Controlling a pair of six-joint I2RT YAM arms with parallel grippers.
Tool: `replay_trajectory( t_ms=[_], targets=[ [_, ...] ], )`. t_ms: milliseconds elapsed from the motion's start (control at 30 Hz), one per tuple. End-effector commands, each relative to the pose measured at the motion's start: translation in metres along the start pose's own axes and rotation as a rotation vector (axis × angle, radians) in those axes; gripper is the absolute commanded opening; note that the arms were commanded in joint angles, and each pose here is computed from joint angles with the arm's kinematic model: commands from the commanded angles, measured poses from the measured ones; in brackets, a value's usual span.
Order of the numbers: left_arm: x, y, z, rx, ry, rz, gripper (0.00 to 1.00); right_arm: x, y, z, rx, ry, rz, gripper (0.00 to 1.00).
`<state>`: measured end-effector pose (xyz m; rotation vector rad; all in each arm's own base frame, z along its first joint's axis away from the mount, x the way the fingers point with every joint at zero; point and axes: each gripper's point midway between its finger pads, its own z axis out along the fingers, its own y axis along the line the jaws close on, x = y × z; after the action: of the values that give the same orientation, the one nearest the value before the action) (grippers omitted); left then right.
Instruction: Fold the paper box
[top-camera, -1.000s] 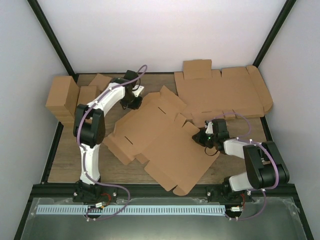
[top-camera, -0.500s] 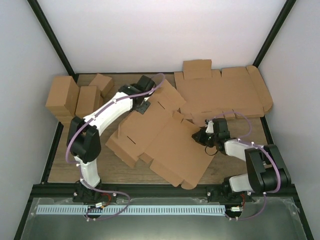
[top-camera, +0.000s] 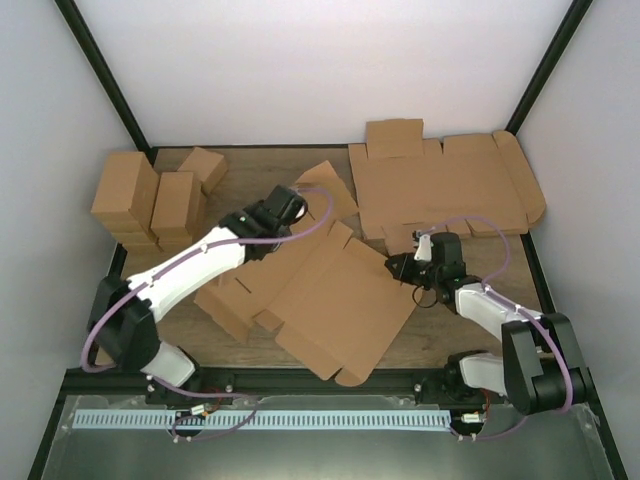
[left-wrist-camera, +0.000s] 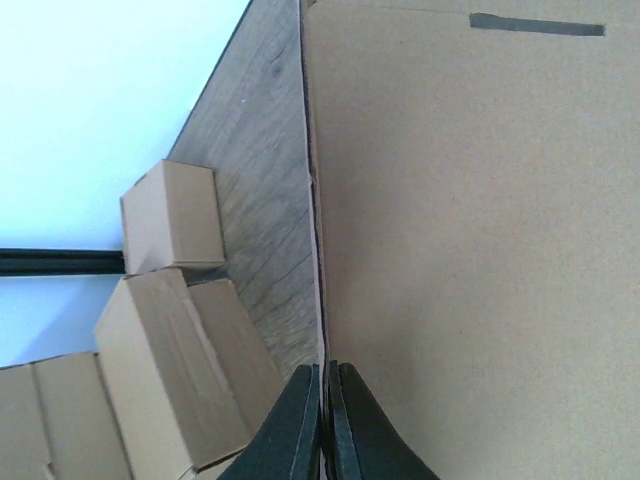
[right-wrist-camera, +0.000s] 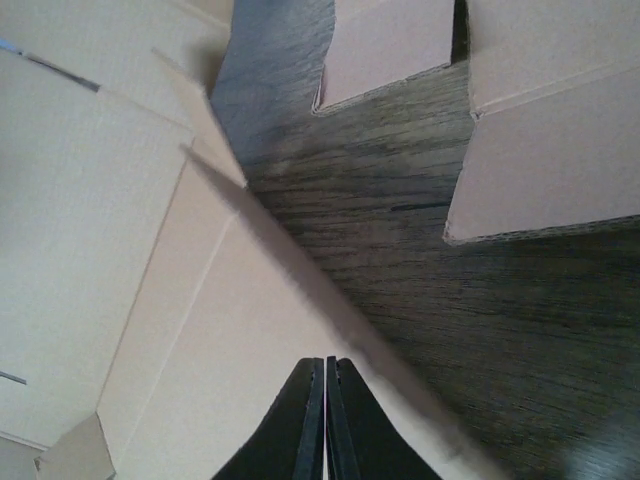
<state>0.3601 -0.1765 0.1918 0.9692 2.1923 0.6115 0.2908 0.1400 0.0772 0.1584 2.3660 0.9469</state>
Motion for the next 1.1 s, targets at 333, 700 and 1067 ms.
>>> replay_trajectory(
  t_ms=[333,700,1067],
  targets=[
    [-0.012,0.012,-0.061,-0.15,-0.275,0.134,0.04,0.007,0.042,0.002,-0.237,0.106,-0.08,0.05],
    [-0.022,-0.015,-0.06,-0.189,-0.261,0.204,0.04,0.021,0.075,-0.013,-0.375,0.153,-0.22,0.25],
    [-0.027,-0.024,-0.067,-0.214,-0.29,0.217,0.04,0.034,0.076,-0.009,-0.384,0.187,-0.222,0.26]
  ],
)
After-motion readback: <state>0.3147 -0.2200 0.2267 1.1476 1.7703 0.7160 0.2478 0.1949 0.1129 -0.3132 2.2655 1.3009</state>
